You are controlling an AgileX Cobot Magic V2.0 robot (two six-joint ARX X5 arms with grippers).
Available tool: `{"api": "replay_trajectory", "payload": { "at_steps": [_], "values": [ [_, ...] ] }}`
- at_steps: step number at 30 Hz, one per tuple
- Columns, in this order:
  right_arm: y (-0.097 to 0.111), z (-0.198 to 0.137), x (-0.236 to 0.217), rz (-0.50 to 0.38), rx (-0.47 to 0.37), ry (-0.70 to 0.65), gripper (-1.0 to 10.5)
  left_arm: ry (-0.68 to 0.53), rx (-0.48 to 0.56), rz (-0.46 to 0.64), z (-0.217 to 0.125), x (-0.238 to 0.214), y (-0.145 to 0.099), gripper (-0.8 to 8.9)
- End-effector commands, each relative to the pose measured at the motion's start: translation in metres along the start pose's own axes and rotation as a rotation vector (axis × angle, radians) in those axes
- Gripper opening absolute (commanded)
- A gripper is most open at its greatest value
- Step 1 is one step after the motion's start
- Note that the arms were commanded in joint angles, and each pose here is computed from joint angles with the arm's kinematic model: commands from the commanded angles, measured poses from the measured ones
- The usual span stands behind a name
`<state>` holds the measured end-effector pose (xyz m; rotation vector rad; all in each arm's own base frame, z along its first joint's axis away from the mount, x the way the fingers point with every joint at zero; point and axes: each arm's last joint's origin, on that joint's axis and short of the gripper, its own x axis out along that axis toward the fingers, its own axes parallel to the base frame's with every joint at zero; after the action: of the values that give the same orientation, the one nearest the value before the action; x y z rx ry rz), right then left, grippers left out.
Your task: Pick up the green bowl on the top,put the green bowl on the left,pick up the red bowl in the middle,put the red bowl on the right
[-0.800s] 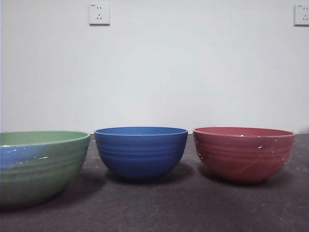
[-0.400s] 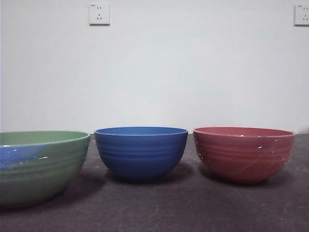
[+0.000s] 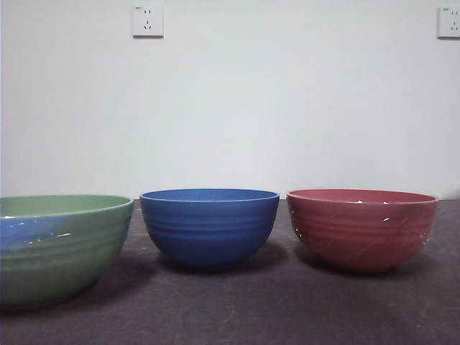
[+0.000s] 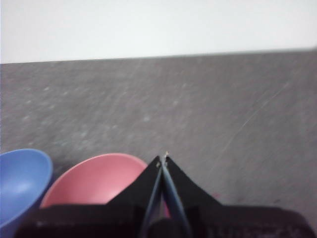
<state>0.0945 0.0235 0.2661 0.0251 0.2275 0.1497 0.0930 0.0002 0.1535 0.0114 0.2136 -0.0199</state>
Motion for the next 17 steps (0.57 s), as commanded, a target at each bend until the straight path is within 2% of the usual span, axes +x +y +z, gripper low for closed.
{"api": "replay_trajectory", "payload": {
  "at_steps": [1,5,9,17],
  "values": [
    [-0.005,-0.022,-0.002,0.002,-0.050,-0.046,0.0,0.012,0.006,0.002,-0.005,0.002,0.000,-0.03],
    [-0.012,-0.060,0.007,0.010,-0.030,-0.097,0.0,0.012,0.006,0.002,-0.005,0.002,0.000,-0.03],
    [-0.015,-0.090,0.018,0.058,-0.027,-0.093,0.0,0.012,0.006,0.002,-0.005,0.002,0.000,-0.03],
    [-0.016,-0.111,0.024,0.045,-0.025,-0.066,0.0,0.012,0.006,0.002,-0.005,0.002,0.000,-0.03]
  ]
}}
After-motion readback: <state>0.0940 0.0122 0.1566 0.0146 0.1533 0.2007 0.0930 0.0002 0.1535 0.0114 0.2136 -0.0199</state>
